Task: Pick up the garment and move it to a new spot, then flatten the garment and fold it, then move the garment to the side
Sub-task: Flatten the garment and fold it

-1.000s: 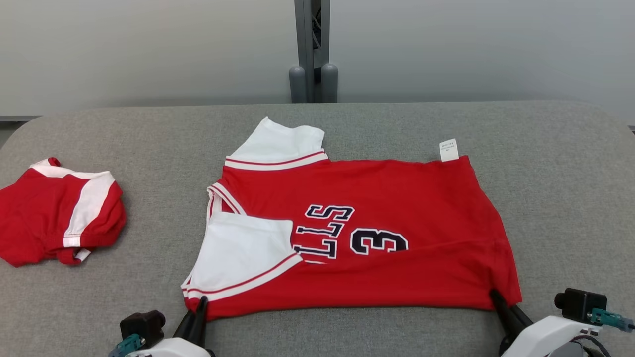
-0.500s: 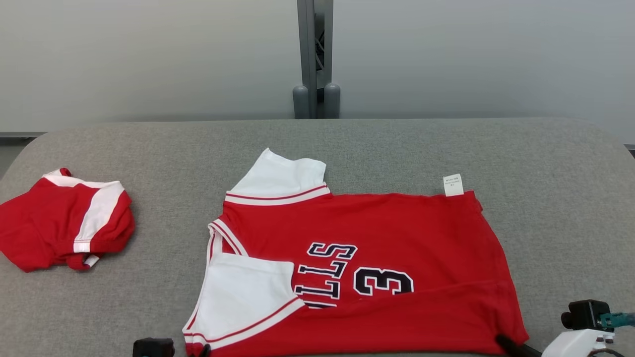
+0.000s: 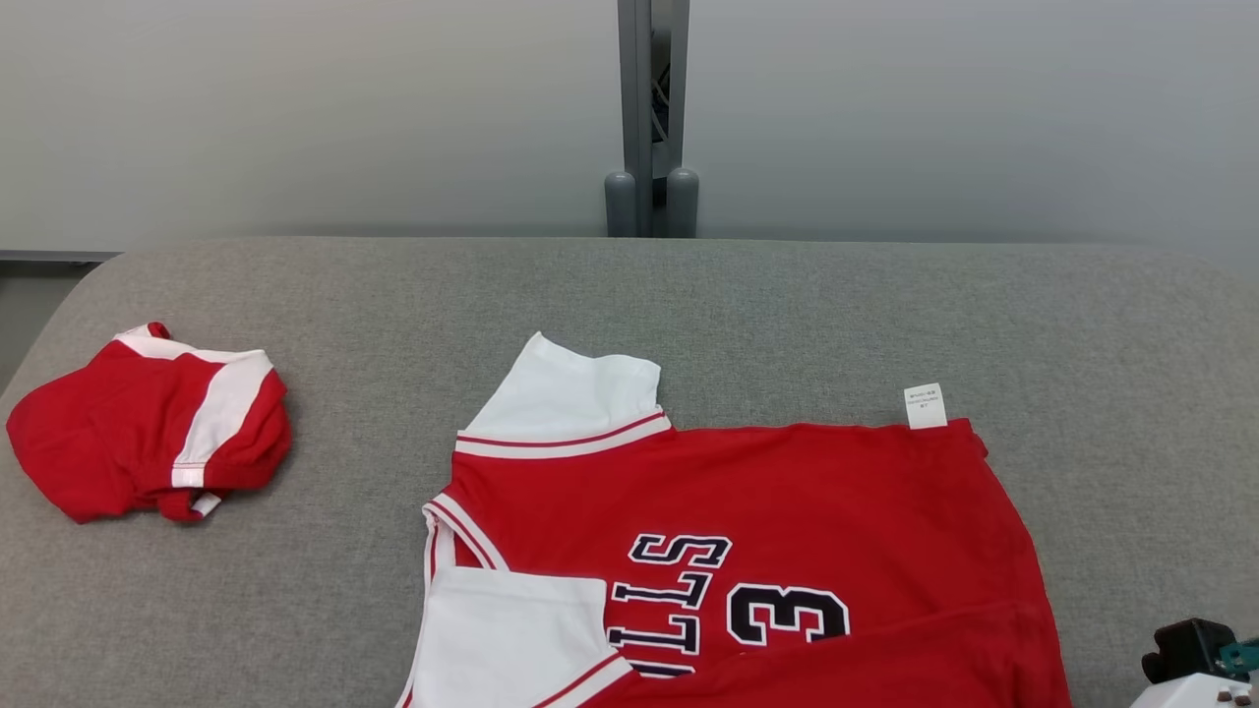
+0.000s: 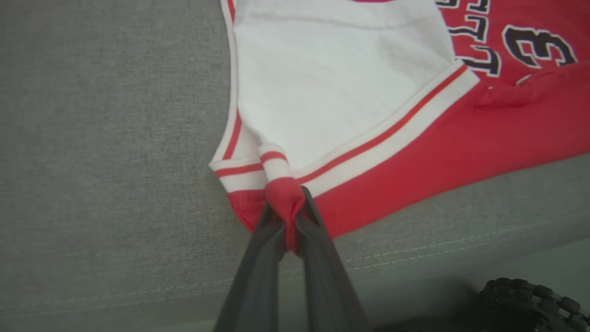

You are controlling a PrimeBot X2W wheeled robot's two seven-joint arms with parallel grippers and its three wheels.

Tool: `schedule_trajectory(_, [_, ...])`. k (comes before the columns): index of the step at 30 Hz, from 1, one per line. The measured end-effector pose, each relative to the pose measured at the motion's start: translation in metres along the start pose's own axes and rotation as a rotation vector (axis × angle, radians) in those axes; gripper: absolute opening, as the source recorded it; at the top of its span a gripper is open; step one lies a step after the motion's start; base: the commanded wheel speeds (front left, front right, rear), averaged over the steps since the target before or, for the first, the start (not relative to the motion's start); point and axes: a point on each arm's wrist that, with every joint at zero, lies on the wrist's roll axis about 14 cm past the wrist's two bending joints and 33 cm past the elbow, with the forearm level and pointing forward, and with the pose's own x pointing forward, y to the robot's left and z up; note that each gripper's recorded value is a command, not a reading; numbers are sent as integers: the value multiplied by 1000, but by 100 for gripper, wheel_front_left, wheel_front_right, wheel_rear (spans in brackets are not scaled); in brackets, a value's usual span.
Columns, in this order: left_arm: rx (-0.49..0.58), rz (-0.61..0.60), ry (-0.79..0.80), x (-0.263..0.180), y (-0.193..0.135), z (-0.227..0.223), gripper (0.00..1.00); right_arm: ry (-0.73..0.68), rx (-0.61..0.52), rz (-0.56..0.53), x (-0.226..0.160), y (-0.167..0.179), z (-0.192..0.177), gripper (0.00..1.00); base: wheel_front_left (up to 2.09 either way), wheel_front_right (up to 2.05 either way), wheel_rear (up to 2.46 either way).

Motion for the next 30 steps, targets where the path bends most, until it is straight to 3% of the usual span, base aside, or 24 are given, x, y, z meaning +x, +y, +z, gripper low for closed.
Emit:
schedule_trajectory(2, [-6,-2,12,-4,-2,-3,0,-5,4,-5,-1,-1,0,0,0,0,0])
schedule_trajectory(3, [-9,4,8,-5,-2,-2,37,-17,5,-9,-1,-1,3,49,0,0,0])
schedule_trajectory(4, [-10,11,2,-6,-1,-1,100,-25,11,-11,-1,-2,5,100,0,0,0])
schedule_trajectory(11, [-22,60,-30,-10,12,10,100,-89,-4,-48,-7,-8,24,100,0,0,0])
schedule_trajectory(15, [-13,132,-189,-10,32,55,100,-187,-34,-114,-17,-23,49,100,0,0,0])
schedule_trajectory(18, [-10,150,-331,-11,37,92,100,-340,-96,-131,-26,-20,85,100,0,0,0])
schedule_trajectory(22, [-24,112,-547,-12,26,143,100,-619,-262,-130,-48,3,142,100,0,0,0])
schedule_trajectory(27, [-19,54,-733,-10,11,177,100,-845,-386,-99,-64,27,166,100,0,0,0])
schedule_trajectory(30, [-18,31,-785,-8,2,185,100,-913,-412,-83,-68,36,171,100,0,0,0])
